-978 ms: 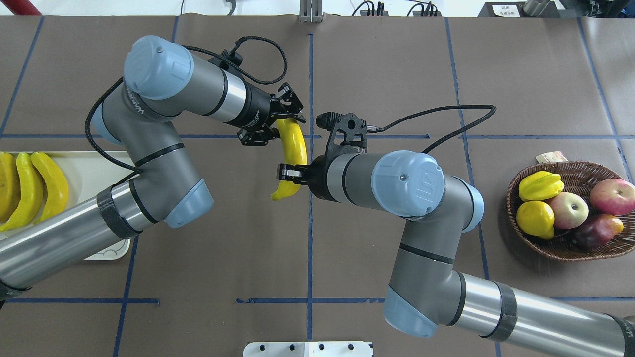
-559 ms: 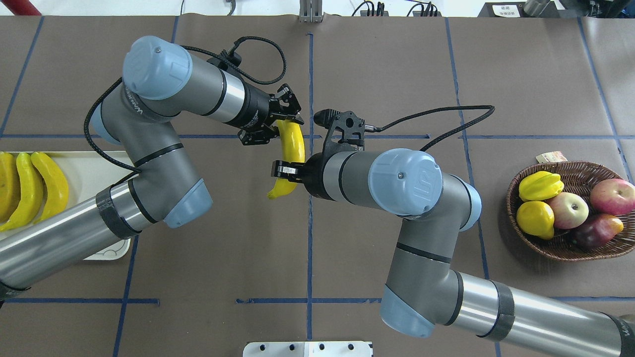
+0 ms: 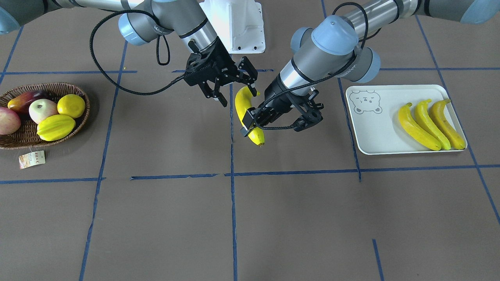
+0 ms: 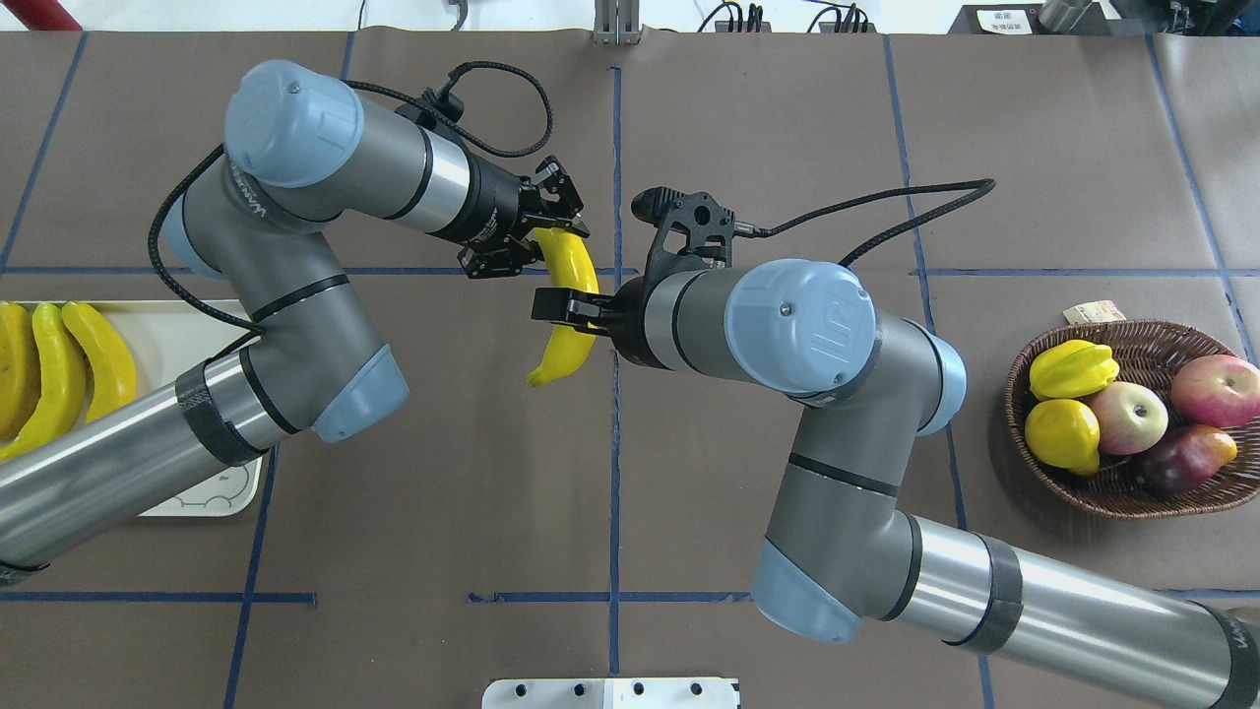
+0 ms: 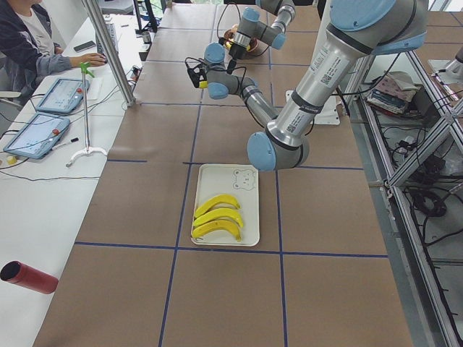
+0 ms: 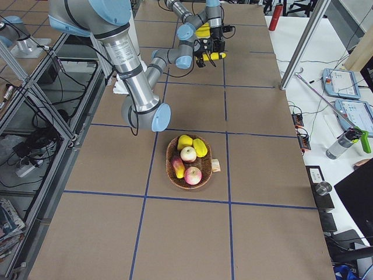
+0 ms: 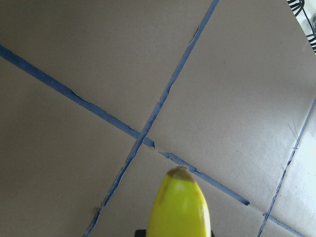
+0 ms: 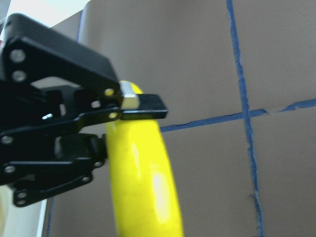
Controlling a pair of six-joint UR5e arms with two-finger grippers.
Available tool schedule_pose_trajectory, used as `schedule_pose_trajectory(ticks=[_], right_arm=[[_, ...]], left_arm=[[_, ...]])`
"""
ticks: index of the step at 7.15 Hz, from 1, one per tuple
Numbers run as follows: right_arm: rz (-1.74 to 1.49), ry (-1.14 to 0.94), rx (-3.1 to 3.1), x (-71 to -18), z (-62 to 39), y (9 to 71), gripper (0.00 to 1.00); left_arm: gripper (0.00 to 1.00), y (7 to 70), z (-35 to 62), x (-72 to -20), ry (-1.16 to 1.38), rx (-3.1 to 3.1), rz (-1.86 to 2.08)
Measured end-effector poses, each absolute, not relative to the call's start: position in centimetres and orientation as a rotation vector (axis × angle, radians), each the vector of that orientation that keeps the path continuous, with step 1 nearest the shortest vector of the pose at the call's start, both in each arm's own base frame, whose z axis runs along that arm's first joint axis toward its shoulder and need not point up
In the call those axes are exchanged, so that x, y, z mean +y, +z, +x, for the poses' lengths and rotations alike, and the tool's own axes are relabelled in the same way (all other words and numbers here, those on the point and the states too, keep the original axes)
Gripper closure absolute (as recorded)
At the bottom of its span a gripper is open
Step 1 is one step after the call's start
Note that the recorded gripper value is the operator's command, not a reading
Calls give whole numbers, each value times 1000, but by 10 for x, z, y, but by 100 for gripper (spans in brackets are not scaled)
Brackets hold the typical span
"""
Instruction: Transfer all bananas from basket to plate
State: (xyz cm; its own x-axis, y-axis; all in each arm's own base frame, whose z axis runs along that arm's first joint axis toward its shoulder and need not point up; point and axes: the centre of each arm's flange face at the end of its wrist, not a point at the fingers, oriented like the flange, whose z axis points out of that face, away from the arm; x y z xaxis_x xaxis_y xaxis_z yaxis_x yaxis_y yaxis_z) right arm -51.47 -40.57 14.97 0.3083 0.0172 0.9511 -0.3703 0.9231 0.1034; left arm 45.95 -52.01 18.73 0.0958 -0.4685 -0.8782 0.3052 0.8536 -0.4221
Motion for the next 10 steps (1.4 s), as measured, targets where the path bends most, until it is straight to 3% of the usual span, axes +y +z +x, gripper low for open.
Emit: schedule_pose_trajectory(ticks=[6, 10], right_arm=[[125, 263, -925, -469, -432, 183, 0], [113, 93, -762, -498, -347, 218, 0]], left_arm=[[100, 336, 332, -571, -786, 1193, -177], [100, 489, 252, -538, -820, 998, -170]])
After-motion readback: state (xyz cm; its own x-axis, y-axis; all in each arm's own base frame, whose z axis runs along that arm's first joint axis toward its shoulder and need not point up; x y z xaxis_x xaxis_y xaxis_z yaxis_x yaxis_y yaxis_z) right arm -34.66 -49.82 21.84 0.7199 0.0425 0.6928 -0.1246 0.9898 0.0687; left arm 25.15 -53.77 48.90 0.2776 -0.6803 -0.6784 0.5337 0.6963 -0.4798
